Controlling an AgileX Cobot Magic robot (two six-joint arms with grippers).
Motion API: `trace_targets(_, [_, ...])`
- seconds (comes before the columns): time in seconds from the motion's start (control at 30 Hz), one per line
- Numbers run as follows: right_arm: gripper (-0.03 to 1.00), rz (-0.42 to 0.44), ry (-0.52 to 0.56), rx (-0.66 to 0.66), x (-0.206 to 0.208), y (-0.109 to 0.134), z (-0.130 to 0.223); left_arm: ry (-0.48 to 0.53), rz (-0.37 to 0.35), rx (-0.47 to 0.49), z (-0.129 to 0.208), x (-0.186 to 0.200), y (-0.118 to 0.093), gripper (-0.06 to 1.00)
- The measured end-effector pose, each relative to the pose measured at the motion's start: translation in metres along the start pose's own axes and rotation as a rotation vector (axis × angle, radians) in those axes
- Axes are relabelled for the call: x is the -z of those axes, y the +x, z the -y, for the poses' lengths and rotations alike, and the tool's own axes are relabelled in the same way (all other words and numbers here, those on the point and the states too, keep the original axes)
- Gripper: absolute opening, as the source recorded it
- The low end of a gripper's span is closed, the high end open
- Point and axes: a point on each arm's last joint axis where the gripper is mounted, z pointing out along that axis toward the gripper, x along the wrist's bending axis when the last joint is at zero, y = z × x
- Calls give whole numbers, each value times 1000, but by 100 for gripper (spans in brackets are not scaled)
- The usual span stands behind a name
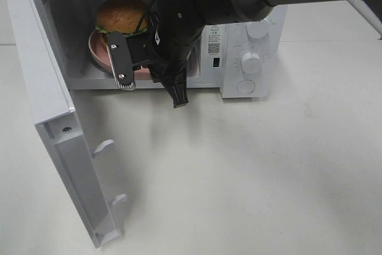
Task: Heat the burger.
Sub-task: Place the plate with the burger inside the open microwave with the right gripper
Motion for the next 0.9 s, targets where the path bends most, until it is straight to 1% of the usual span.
trace_targets(0.5, [5, 40, 7, 2, -22, -18, -7, 0, 0, 0, 0, 0, 0, 98])
trace_targets(0.9, [5, 43, 4, 4, -41, -18, -10, 0, 0, 0, 0, 0, 0, 98])
